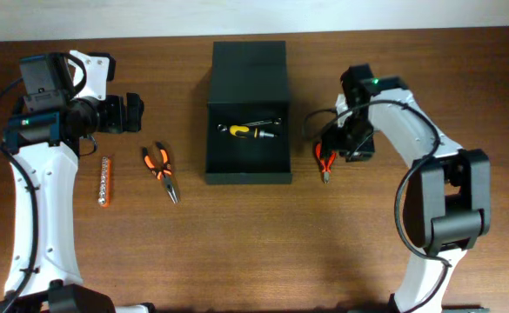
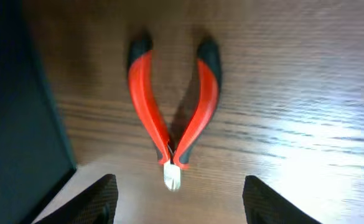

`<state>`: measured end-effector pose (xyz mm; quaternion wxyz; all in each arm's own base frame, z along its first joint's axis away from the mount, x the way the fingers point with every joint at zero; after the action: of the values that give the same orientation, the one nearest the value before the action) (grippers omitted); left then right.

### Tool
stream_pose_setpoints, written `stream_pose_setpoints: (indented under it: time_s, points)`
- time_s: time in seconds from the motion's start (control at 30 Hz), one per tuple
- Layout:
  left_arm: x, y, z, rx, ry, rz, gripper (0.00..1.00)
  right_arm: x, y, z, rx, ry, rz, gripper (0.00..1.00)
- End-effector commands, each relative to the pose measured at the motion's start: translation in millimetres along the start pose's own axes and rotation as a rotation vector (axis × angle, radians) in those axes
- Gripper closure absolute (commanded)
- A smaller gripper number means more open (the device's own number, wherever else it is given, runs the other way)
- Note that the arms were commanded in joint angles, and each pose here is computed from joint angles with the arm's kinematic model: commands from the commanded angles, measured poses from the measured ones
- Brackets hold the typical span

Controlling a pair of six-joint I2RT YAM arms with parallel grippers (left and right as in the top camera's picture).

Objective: Pack container
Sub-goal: 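Lower the right gripper and grasp the red pliers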

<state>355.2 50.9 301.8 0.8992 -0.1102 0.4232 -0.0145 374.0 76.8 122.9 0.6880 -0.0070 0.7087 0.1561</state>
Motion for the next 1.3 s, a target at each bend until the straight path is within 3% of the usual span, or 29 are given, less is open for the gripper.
stream_pose_setpoints:
  time_s: [0.0, 0.47, 0.83, 1.27]
  points:
    - [-1.9, 0.4, 6.2, 0.018, -0.017, 0.000, 0.01, 13.3, 3.6, -6.2, 0.012, 0.014, 0.004, 0.39]
    - [-1.9, 0.0, 6.2, 0.018, -0.016, -0.004, 0.01, 17.9, 1.0, -6.4, 0.018, 0.016, -0.170, 0.44]
    - [-1.9, -3.3, 6.0, 0.018, -0.015, -0.045, 0.01, 17.5, -0.4, 1.8, 0.018, -0.038, -0.174, 0.44]
    - [-1.9, -3.3, 5.4, 0.017, -0.012, -0.045, 0.01, 16.7, -4.6, 5.6, 0.268, -0.090, -0.220, 0.49]
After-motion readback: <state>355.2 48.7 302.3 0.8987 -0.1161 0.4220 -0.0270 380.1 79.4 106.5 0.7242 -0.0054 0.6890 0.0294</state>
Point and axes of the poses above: each gripper's point midway between its finger pads, its own x axis out along the fingers, its own y axis along the line the jaws close on, z = x × y, the point moved 9 cm from there along -x, back along the fingers, and after that the axes turned 15 degrees about -x, right-handed, at the moved point
